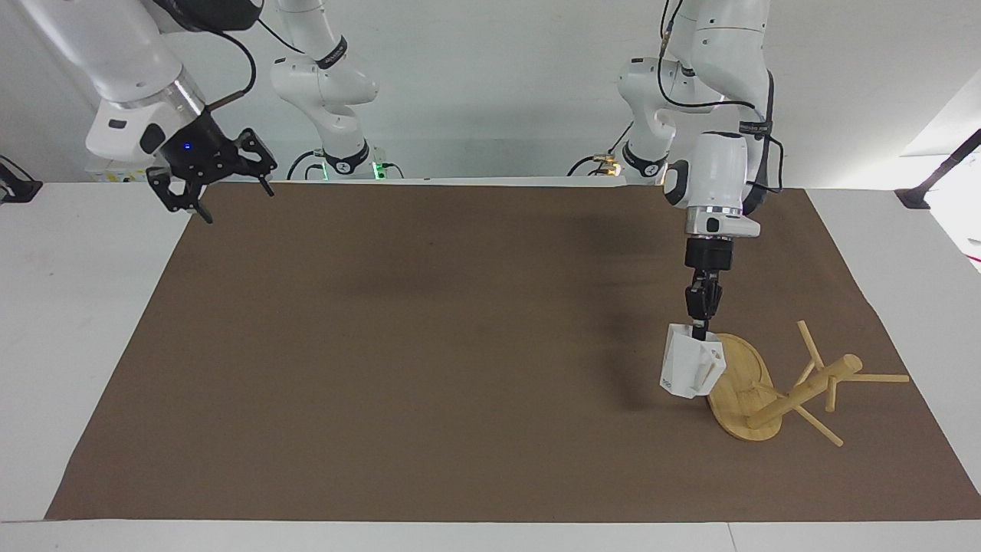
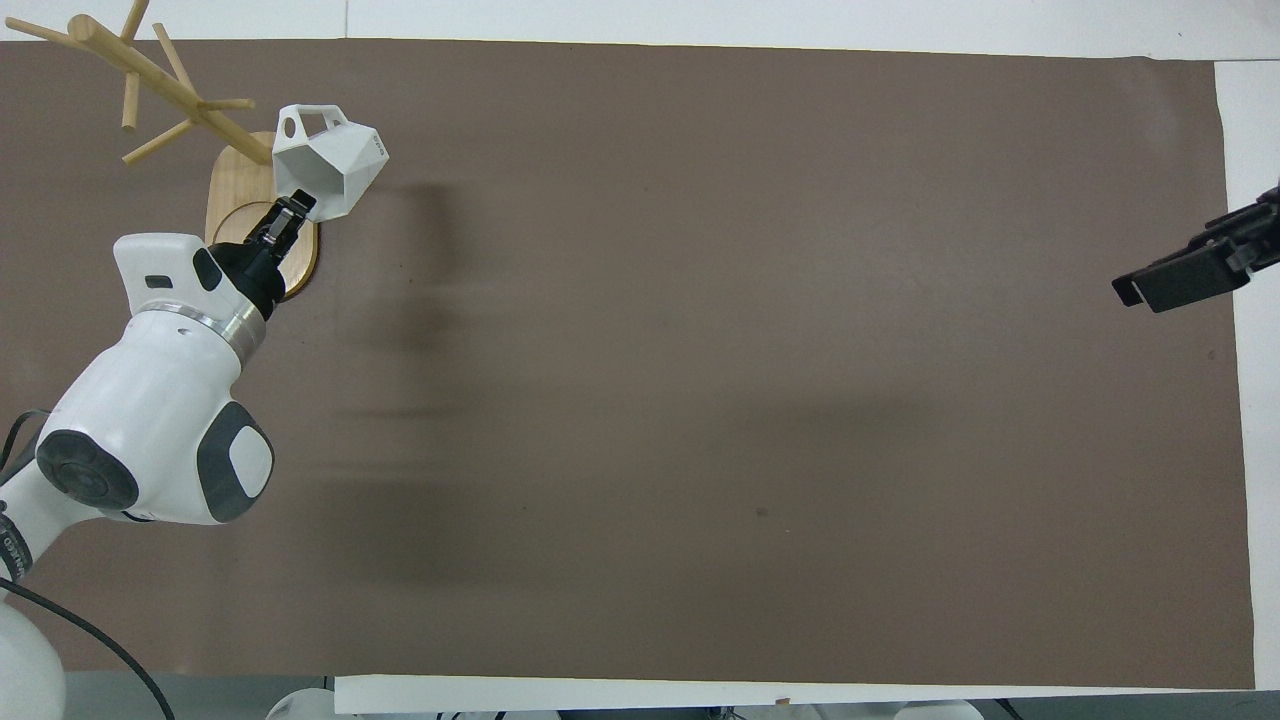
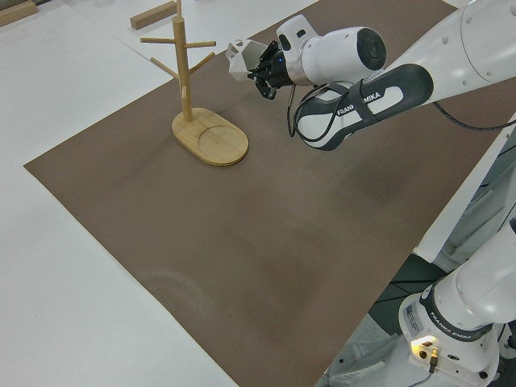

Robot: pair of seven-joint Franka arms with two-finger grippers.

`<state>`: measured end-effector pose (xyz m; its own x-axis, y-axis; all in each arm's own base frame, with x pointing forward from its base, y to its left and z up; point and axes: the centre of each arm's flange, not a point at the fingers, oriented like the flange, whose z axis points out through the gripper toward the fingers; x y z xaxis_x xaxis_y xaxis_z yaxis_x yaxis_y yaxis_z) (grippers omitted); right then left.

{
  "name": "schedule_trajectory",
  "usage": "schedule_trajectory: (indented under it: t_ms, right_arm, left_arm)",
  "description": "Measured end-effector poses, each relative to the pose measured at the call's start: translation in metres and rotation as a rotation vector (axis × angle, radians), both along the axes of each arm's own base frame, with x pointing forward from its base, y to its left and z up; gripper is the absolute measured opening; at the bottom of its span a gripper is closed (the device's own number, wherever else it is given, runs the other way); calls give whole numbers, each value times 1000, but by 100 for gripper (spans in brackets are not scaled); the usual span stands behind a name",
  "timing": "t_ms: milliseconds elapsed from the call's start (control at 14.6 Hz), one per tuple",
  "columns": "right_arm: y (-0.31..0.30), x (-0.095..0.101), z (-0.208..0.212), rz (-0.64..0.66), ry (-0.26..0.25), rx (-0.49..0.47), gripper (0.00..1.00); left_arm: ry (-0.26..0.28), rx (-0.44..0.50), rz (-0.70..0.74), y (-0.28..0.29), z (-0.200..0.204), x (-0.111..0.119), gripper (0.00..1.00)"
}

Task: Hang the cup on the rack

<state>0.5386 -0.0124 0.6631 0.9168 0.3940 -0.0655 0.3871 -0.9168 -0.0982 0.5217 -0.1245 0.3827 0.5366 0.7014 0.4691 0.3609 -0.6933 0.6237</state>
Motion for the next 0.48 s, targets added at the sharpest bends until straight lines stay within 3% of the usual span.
schedule_trajectory:
  t_ms: [205, 479]
  right_arm:
    - [-8, -9, -2, -173, 79, -55, 100]
    - [-10, -9, -5, -301, 96, -93, 100]
  left_arm:
    - [0, 4, 19, 8, -4, 10, 3]
    - [-9, 5, 52, 24, -2, 21, 3]
